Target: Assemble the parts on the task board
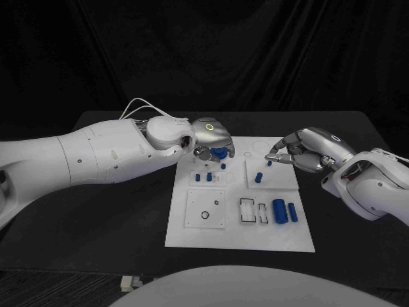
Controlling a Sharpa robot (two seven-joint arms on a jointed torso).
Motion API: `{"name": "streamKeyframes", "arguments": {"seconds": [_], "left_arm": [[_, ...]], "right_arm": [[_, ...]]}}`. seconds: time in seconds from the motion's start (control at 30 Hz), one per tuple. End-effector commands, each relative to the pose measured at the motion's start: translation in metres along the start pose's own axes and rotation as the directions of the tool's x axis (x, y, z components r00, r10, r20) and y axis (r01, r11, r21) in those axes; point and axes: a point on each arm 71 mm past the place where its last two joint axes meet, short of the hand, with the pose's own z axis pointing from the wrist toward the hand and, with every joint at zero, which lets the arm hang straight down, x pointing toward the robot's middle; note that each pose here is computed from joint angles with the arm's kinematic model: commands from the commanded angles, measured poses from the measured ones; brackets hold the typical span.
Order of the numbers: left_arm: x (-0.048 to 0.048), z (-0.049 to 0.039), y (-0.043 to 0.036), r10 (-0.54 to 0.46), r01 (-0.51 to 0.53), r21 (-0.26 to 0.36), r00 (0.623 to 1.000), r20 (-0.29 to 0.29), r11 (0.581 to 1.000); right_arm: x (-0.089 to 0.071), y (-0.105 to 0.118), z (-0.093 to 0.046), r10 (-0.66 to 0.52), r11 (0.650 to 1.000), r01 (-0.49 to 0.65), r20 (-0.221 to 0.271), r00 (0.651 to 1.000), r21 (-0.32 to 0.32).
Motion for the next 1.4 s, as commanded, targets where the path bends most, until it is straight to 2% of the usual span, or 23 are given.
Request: {"name": "streamKeyframes", "arguments": {"seconds": [0.03, 0.6, 0.77, 1.4], "left_arm": [[0.0014, 0.0029, -0.0032, 0.019, -0.019, 0.024, 1.000, 0.009, 1.000], [0.0120, 0.0152, -0.0070, 0.007, -0.006, 0.022, 1.000, -0.022, 1.000], [0.0179, 0.0182, -0.0080, 0.000, 0.001, 0.022, 0.999, -0.039, 1.000], [0.0343, 0.0247, -0.0060, -0.015, 0.016, 0.007, 0.997, -0.074, 1.000]], "right_arm": [[0.001, 0.001, 0.000, 0.000, 1.000, 0.000, 0.004, 1.000, -0.004], [0.002, 0.000, 0.001, 0.000, 1.000, 0.000, -0.002, 1.000, -0.001], [0.002, -0.001, 0.000, 0.000, 1.000, 0.000, -0.004, 1.000, 0.001], [0.003, -0.002, -0.001, 0.002, 1.000, -0.002, -0.016, 1.000, 0.008]]}}
